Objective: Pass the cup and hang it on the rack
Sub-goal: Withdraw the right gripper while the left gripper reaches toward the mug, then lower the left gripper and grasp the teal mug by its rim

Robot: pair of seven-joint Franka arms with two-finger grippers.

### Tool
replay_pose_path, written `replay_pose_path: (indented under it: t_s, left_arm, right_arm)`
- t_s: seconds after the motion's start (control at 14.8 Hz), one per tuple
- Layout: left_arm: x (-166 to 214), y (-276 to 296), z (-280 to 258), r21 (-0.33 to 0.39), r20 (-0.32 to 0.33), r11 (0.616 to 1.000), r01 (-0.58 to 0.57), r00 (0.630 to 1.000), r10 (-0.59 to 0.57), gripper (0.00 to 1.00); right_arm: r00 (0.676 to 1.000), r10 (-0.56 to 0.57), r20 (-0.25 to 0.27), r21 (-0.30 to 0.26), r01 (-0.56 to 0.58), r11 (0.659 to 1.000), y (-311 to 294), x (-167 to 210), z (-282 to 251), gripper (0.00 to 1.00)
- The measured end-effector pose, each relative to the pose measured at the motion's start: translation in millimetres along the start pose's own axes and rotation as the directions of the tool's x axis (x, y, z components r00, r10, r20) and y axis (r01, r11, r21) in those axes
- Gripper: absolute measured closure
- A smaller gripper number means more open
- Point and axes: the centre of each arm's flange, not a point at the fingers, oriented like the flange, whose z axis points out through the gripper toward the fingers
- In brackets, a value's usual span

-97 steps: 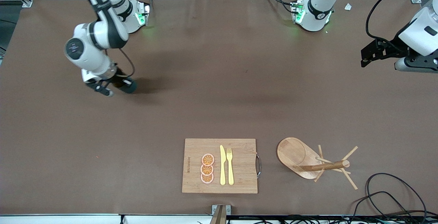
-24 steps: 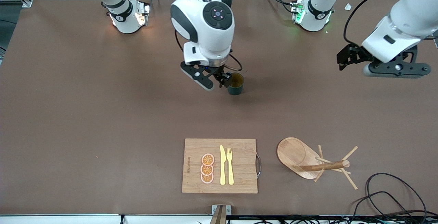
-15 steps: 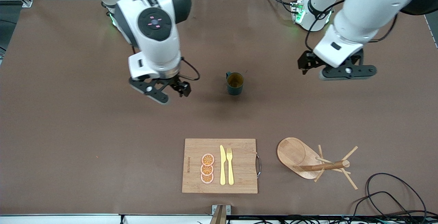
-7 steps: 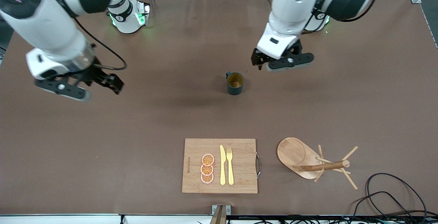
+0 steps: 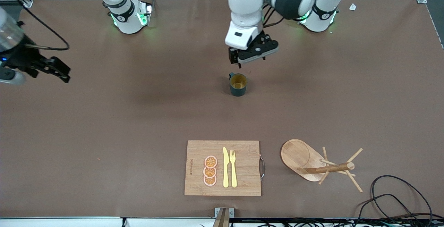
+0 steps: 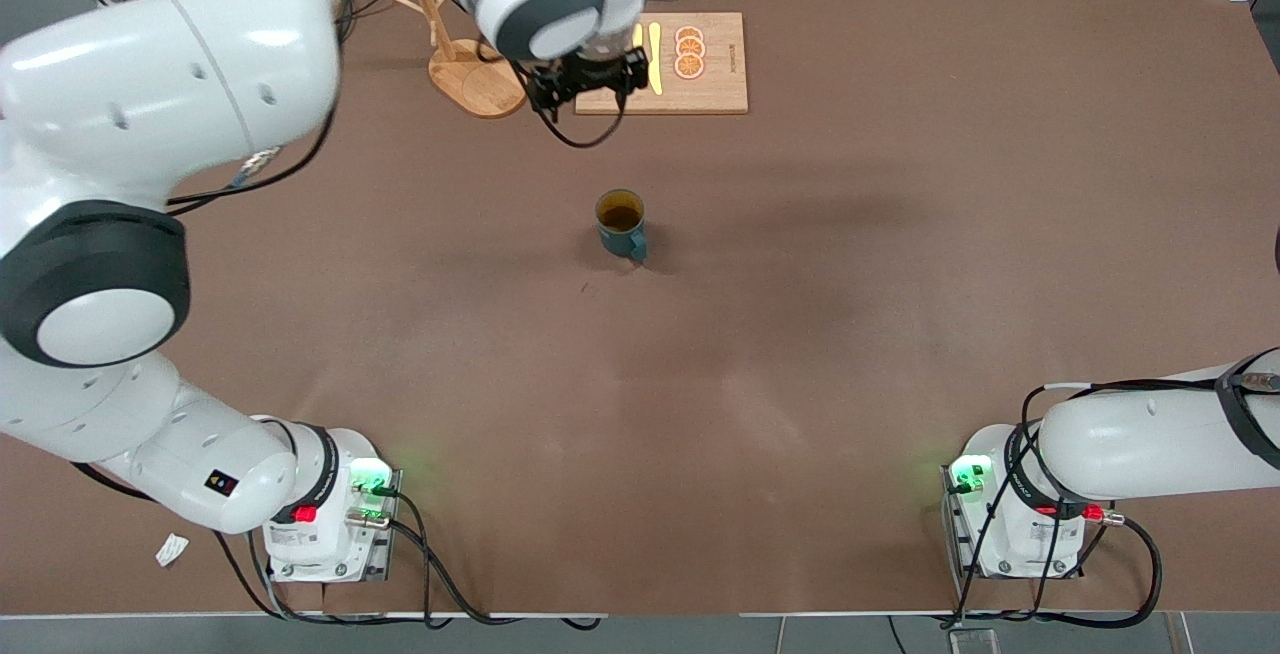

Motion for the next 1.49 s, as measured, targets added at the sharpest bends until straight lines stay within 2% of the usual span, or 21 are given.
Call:
replay_pose_path:
  t_s: [0.27, 0.68, 0.81, 0.95, 1.22, 1.49]
  left_arm:
    - [-64.4, 41.4, 54.4, 0.062, -0.132, 0.993, 0.097, 0.987, -0.088, 0.0]
    - [-152.8, 75.4, 129.9, 0.066, -0.297, 0.974, 0.218, 0.936, -0.19, 0.0]
    - [-178.5, 76.9, 157.2, 0.087, -0.362, 0.965, 0.248, 0.91, -0.201, 0.0]
    - [-195.8, 78.6, 180.2, 0.083, -0.411, 0.96, 0.269, 0.887, -0.213, 0.01]
    - [-211.5, 81.4, 209.2, 0.045, -0.468, 0.952, 0.303, 0.848, -0.248, 0.03]
    - [-221.2, 83.7, 224.3, 0.019, -0.505, 0.957, 0.291, 0.828, -0.242, 0.05]
  right_arm:
    - [0.998, -0.065, -0.013, 0.032, 0.065, 0.997, 44.4, 6.1, 4.9, 0.0]
    - [0.997, -0.082, -0.009, 0.032, 0.082, 0.996, 42.2, 6.2, 14.2, 0.0]
    - [0.996, -0.088, -0.013, 0.033, 0.088, 0.996, 39.4, 5.2, 12.1, 0.0]
    - [0.996, -0.089, -0.015, 0.033, 0.09, 0.995, 38.5, 4.6, 10.7, 0.0]
    - [0.996, -0.089, -0.015, 0.033, 0.09, 0.995, 38.6, 4.5, 10.6, 0.0]
    - [0.996, -0.09, -0.015, 0.033, 0.09, 0.995, 38.6, 4.5, 10.6, 0.0]
